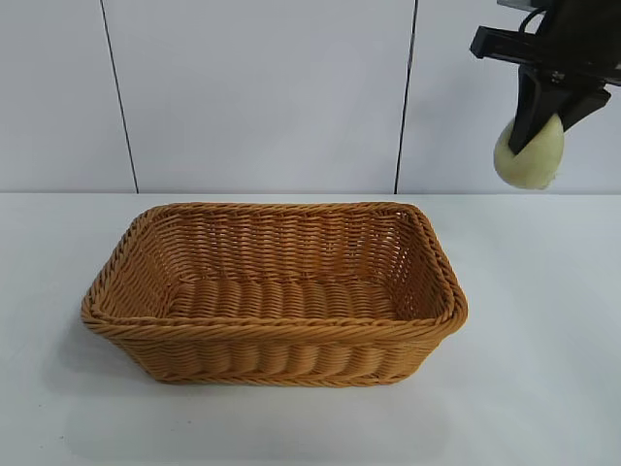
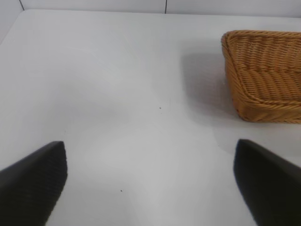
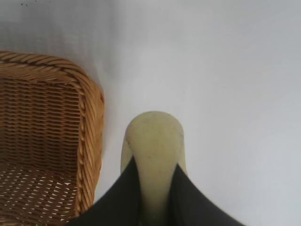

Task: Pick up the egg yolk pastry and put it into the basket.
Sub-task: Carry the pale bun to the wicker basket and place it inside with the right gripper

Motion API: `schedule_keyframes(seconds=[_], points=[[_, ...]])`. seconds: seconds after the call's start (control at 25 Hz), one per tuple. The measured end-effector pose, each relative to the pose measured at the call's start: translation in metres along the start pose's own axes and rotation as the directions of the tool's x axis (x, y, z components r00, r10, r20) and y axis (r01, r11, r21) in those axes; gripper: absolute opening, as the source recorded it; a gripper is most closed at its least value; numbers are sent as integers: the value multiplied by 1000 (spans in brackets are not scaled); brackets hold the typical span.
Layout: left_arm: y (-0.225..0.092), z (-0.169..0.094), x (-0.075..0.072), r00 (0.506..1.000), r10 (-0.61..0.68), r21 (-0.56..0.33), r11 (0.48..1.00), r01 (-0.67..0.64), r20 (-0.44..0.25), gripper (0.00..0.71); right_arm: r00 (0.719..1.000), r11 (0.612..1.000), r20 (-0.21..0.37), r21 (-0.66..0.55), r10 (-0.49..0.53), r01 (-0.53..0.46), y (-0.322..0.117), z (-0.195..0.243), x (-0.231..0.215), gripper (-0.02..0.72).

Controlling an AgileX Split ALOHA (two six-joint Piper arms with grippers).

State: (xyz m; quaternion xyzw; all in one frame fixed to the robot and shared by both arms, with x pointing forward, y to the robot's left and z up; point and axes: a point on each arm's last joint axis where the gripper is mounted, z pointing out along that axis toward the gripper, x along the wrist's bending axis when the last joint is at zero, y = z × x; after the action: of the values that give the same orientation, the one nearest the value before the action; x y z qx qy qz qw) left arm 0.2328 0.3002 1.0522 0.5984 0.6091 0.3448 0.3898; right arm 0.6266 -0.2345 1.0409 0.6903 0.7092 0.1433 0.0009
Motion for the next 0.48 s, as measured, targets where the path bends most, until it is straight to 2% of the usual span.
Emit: schedule_keyframes(seconds=[0.28, 0.48], points=[[0, 0, 0, 1000, 0, 0, 1000, 0, 0, 692, 989, 991, -79, -71, -123, 117, -12, 11, 83, 77], [0, 0, 0, 1000, 0, 0, 1000, 0, -1, 692, 965, 968, -143, -158, -219, 196, -29, 16, 145, 77]])
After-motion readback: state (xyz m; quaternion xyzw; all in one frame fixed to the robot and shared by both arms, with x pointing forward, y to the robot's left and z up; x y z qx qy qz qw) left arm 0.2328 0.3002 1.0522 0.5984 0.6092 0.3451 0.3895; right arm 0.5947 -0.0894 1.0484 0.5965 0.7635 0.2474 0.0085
